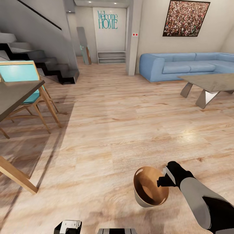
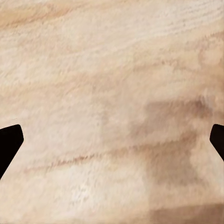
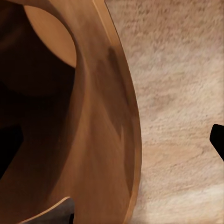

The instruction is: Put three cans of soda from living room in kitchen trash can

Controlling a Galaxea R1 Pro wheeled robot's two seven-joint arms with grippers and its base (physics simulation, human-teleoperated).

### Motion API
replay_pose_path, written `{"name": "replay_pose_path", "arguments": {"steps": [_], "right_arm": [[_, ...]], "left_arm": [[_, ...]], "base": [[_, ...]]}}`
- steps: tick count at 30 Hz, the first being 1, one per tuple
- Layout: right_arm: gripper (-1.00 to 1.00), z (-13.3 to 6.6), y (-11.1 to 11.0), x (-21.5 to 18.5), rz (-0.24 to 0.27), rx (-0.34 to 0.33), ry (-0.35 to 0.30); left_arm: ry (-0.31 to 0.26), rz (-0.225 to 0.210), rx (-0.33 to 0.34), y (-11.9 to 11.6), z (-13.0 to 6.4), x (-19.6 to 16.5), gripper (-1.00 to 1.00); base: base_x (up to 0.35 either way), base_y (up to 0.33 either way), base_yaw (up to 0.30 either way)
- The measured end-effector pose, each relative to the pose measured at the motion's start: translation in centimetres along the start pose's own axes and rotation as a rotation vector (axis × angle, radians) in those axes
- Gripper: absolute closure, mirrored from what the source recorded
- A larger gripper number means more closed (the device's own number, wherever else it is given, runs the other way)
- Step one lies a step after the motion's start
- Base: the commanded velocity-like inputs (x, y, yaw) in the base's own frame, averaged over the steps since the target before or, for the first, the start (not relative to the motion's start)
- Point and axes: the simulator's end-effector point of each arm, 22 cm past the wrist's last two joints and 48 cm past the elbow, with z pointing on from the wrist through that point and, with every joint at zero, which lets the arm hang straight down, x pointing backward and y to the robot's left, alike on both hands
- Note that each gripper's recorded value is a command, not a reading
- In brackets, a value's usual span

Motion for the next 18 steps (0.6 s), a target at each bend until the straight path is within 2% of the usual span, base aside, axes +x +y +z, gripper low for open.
{"name": "replay_pose_path", "arguments": {"steps": [8, 18], "right_arm": [[-1.00, 1.5, 0.1, 0.7, -0.003, 0.000, 0.028], [-1.00, 1.5, 0.1, 0.7, -0.003, 0.000, 0.027]], "left_arm": [[0.029, 0.000, 0.001, -0.1, 0.2, 1.3, -1.00], [0.029, -0.001, 0.001, 0.0, 0.2, 1.3, -1.00]], "base": [[0.000, 0.000, 0.000], [0.000, 0.000, 0.000]]}}
